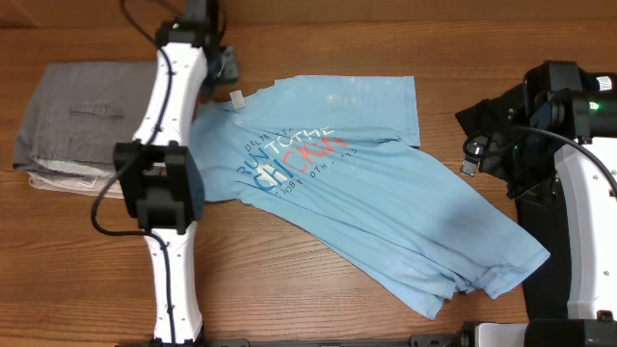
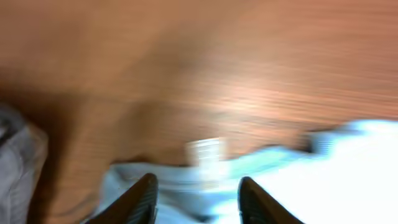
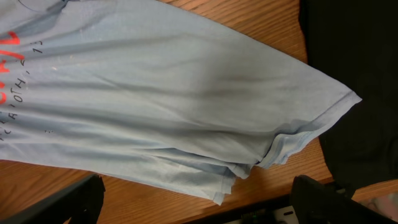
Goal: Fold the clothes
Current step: 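Pull the collar up and left with the left gripper to straighten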
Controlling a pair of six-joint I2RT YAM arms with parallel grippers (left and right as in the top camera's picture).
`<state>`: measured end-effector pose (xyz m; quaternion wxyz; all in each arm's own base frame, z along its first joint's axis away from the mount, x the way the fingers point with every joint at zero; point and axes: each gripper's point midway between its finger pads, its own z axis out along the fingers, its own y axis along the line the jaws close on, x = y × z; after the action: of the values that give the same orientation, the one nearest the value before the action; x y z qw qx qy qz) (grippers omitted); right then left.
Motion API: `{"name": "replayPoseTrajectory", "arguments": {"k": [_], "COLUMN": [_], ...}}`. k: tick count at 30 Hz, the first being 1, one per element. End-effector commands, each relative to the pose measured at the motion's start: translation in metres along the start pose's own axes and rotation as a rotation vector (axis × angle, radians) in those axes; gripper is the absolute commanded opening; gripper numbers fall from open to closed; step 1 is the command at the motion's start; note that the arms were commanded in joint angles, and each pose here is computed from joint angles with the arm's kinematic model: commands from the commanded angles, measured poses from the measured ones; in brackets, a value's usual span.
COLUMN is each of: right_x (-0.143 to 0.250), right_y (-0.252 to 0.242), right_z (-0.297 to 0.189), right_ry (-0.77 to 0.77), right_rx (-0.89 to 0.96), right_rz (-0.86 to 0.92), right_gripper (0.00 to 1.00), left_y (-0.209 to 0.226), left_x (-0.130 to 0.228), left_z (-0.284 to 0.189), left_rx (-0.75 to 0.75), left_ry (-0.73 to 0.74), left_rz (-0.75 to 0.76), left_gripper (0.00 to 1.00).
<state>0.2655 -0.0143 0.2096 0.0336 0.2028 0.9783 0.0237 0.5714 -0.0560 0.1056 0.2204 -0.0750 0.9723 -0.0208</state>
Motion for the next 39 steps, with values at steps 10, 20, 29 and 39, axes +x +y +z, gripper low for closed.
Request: {"name": "replayPoseTrajectory", "arguments": {"k": [10,20,29,39], "right_x": [-0.002,-0.002,-0.002,-0.002], "right_y": [-0.002,-0.002,-0.002,-0.002], "right_z": [-0.006,-0.006,-0.006,-0.006], "right_ry": [-0.026,-0.026,-0.026,-0.026], "right_rx": [-0.002,-0.002,-0.002,-0.002], "right_rz": [0.009,0.009,0.009,0.009], "right_gripper": [1.0,1.0,1.0,1.0], "left_y": [-0.161,-0.189,-0.181,-0.099], "left_x": [0.02,0.087,0.107,0.11], "left_z": [-0.062,0.031,0.077,0.131], "left_rx": [0.126,0.137,0.105,-0.157], "left_ry": [-0.133,0.054,0.11,0.174], "left_rz": [0.373,0.508,0.501,0.415], "left_gripper": [0.04,0.04,0.04,0.04]}}
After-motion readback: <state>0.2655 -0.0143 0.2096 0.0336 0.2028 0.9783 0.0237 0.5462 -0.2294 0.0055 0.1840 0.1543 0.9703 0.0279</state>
